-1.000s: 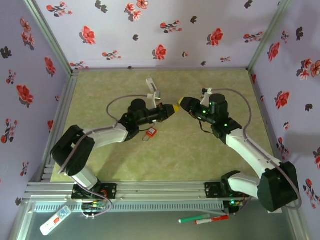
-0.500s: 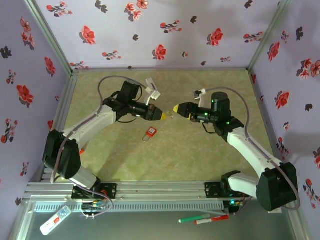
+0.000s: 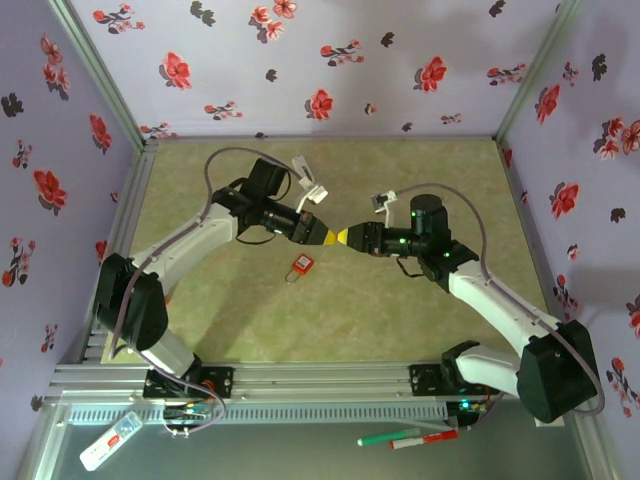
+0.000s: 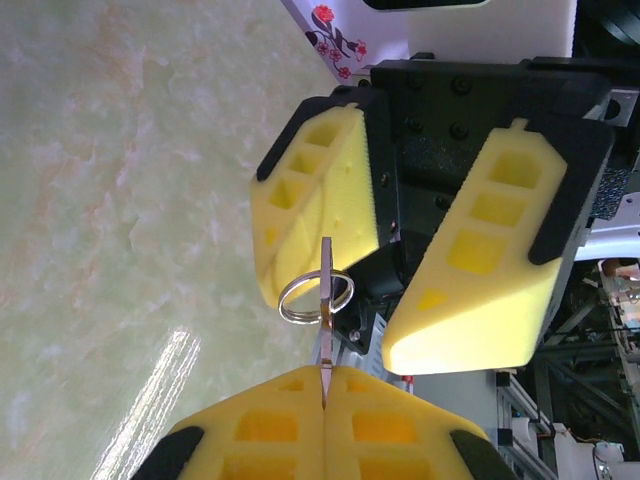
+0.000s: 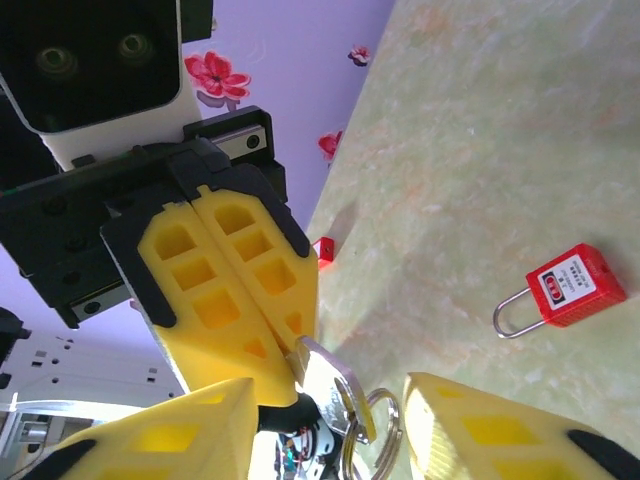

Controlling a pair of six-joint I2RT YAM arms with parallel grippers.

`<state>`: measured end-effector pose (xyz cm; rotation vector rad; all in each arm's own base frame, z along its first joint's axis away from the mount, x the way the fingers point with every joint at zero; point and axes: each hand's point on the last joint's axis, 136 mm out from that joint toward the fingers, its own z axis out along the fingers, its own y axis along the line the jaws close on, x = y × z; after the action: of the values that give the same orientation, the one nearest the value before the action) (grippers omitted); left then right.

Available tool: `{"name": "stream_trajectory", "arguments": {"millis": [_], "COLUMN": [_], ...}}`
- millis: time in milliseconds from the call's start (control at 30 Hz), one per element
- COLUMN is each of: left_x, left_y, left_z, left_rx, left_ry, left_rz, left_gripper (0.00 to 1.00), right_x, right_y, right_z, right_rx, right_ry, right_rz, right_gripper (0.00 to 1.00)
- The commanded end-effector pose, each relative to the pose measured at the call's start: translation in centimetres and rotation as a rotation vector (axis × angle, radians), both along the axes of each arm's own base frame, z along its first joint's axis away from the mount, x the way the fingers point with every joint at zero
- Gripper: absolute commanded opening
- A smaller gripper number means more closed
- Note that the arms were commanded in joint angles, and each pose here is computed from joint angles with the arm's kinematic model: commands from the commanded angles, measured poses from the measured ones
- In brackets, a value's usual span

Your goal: Unlock with the key

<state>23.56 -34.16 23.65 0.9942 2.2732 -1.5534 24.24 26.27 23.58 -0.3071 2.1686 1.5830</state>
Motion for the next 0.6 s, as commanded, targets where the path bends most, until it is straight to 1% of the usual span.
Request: {"name": "stream_trajectory", "arguments": {"millis": [0, 167, 267, 333, 433, 533, 567], "left_x": [-0.26, -0.27, -0.55, -0.62, -0.57, -0.56, -0.57], "left_y": [-0.4, -0.52, -0.65, -0.72, -0.84, -0.85, -0.85], "left_z": [0.42, 0.31, 0.26, 0.22, 0.1, -0.22, -0.31], "left_rx": [-0.018, -0.015, -0.012, -0.009, -0.008, 0.002, 0.004], "left_ry": [0.001, -0.001, -0.001, 0.001, 0.002, 0.006, 0.004], "left_rz": [-0.036, -0.042, -0.052, -0.057, -0.06, -0.068, -0.072], "left_gripper": [0.0, 0.0, 0.0, 0.0, 0.0, 0.0, 0.0], "right_x": [-0.5, -0.45, -0.41, -0.48, -0.59, -0.81, -0.92], "right_y": [0.27, 0.49, 0.63, 0.84, 0.95, 0.94, 0.88], "right_z": [0.75, 0.38, 0.21, 0.24, 0.26, 0.34, 0.36], "right_rx": [0.026, 0.022, 0.023, 0.026, 0.029, 0.028, 0.026], "right_ry": [-0.044, -0.033, -0.028, -0.027, -0.029, -0.035, -0.038], "right_rz": [0.017, 0.023, 0.027, 0.036, 0.042, 0.049, 0.05], "right_gripper": [0.37, 0.26, 0.22, 0.16, 0.11, 0.02, 0.0]}}
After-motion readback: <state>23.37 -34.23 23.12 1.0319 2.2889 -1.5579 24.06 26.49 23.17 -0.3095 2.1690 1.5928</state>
